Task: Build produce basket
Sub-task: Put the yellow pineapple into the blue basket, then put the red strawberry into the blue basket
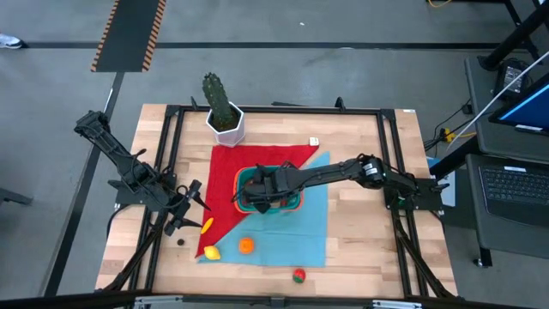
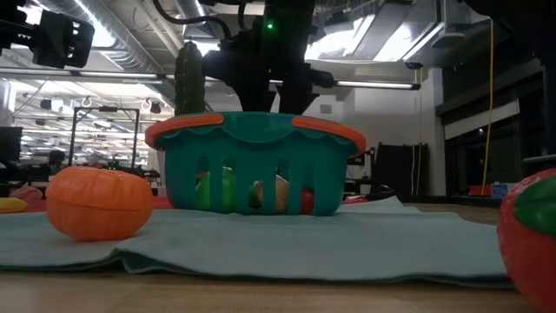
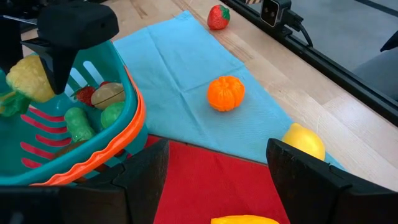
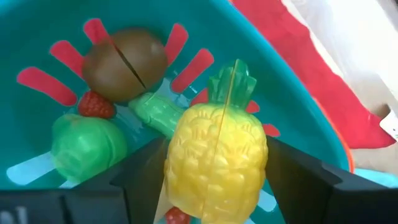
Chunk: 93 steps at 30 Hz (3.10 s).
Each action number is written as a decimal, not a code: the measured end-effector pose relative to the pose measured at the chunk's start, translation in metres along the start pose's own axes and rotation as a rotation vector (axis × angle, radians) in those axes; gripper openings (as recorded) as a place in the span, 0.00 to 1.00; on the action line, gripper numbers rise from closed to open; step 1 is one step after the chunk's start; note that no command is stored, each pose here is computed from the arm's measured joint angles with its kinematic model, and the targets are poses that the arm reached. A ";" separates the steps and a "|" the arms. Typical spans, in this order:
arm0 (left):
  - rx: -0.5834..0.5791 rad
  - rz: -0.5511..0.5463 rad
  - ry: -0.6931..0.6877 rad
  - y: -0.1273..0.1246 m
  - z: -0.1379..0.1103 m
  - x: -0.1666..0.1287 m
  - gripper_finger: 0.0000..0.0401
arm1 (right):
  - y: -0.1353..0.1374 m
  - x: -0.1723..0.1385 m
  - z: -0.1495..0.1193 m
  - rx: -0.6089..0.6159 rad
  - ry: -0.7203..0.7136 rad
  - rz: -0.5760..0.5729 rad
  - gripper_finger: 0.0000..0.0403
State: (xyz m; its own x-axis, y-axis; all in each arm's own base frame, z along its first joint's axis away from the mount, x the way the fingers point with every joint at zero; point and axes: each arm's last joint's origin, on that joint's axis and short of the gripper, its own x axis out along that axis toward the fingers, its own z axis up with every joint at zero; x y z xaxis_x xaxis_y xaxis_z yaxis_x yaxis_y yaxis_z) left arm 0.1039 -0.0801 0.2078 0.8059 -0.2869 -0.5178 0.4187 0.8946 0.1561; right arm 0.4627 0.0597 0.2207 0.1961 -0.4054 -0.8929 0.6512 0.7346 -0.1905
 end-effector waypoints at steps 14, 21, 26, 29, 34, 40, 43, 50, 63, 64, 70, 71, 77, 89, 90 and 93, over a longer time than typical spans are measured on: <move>0.000 0.000 0.000 0.000 0.000 0.000 0.66 | 0.002 0.000 0.000 -0.031 0.020 0.031 0.64; 0.000 0.000 0.000 0.000 0.000 0.000 0.66 | 0.002 0.001 -0.001 -0.057 0.036 0.047 0.64; 0.000 0.000 0.000 0.000 0.000 0.000 0.66 | 0.003 0.001 -0.001 -0.071 0.048 0.059 0.71; 0.000 0.000 0.000 0.000 0.000 0.000 0.66 | 0.001 0.002 0.000 -0.026 0.061 0.064 0.80; 0.000 0.000 0.000 0.000 0.000 0.000 0.66 | -0.004 0.006 0.005 -0.002 0.066 0.059 0.92; -0.007 0.000 0.001 0.000 0.000 0.000 0.66 | -0.002 0.001 0.003 -0.013 0.017 0.031 0.94; -0.026 0.001 0.000 0.000 0.000 0.000 0.66 | 0.004 -0.014 -0.003 -0.047 -0.037 0.030 0.94; -0.033 0.106 -0.010 0.004 0.001 0.000 0.66 | 0.015 -0.064 -0.024 -0.114 -0.206 0.033 0.94; -0.056 0.078 -0.034 0.011 0.004 0.002 0.66 | 0.045 -0.084 -0.092 0.029 -0.422 -0.065 0.94; -0.052 0.075 -0.033 0.011 0.004 0.003 0.66 | 0.048 -0.084 -0.099 0.048 -0.430 -0.058 0.94; -0.035 0.076 -0.033 0.012 0.004 0.003 0.66 | 0.062 -0.095 -0.136 0.130 -0.559 -0.024 0.94; -0.035 0.076 -0.032 0.012 0.004 0.003 0.66 | 0.064 -0.099 -0.142 0.124 -0.566 -0.013 0.94; -0.035 0.076 -0.032 0.012 0.004 0.003 0.66 | 0.071 -0.110 -0.164 0.077 -0.575 0.022 0.94; -0.062 0.075 -0.033 0.012 0.004 0.003 0.66 | 0.073 -0.109 -0.165 -0.095 -0.525 0.003 0.94; -0.062 0.075 -0.033 0.012 0.004 0.003 0.66 | 0.073 -0.109 -0.164 -0.098 -0.507 0.010 0.94; -0.062 0.075 -0.033 0.012 0.004 0.003 0.66 | 0.074 -0.109 -0.165 -0.092 -0.491 0.025 0.94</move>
State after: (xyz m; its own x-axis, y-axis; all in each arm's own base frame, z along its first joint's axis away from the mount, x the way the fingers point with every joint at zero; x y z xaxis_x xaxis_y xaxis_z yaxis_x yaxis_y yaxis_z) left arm 0.1127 -0.0718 0.2118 0.8480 -0.2284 -0.4783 0.3306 0.9332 0.1406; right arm 0.3686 0.2476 0.2366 0.5473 -0.5789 -0.6044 0.5787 0.7835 -0.2265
